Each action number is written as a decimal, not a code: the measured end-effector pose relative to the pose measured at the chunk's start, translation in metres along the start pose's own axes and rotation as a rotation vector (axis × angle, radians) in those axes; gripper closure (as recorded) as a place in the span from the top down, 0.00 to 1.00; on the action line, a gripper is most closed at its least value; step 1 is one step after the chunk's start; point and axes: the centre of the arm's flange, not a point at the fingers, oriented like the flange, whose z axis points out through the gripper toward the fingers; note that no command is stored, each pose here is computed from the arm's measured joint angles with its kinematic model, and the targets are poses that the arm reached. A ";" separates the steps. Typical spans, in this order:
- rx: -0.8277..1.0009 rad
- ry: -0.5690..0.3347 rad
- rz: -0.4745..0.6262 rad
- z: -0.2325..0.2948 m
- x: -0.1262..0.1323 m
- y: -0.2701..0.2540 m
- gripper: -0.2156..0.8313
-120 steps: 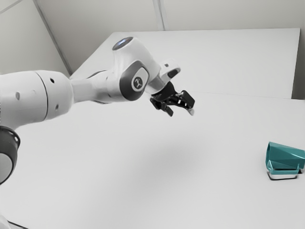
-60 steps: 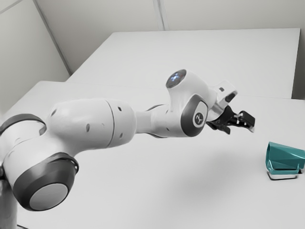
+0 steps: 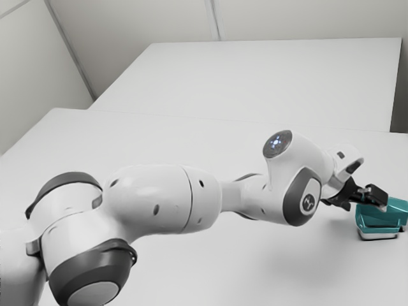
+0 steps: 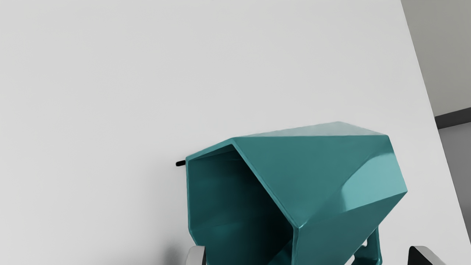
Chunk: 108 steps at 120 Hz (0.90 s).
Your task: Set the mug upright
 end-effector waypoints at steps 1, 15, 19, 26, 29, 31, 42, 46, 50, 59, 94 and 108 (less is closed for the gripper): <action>0.001 0.001 0.001 0.001 0.000 0.000 0.79; 0.000 0.017 0.011 0.011 0.002 0.005 0.77; -0.002 0.022 0.013 0.013 0.003 0.007 0.76; -0.009 0.029 0.020 0.013 0.003 0.013 0.71; -0.011 0.031 0.023 0.013 0.002 0.016 0.69; -0.013 0.033 0.025 0.014 0.001 0.017 0.67; -0.017 0.043 0.033 0.015 -0.004 0.024 0.60; -0.018 0.047 0.033 0.015 -0.004 0.025 0.56; -0.019 0.051 0.034 0.015 -0.004 0.025 0.52; -0.024 0.062 0.036 0.012 -0.002 0.028 0.43; -0.051 0.100 0.086 0.006 0.003 0.054 0.20; -0.059 0.109 0.092 0.006 0.005 0.059 0.12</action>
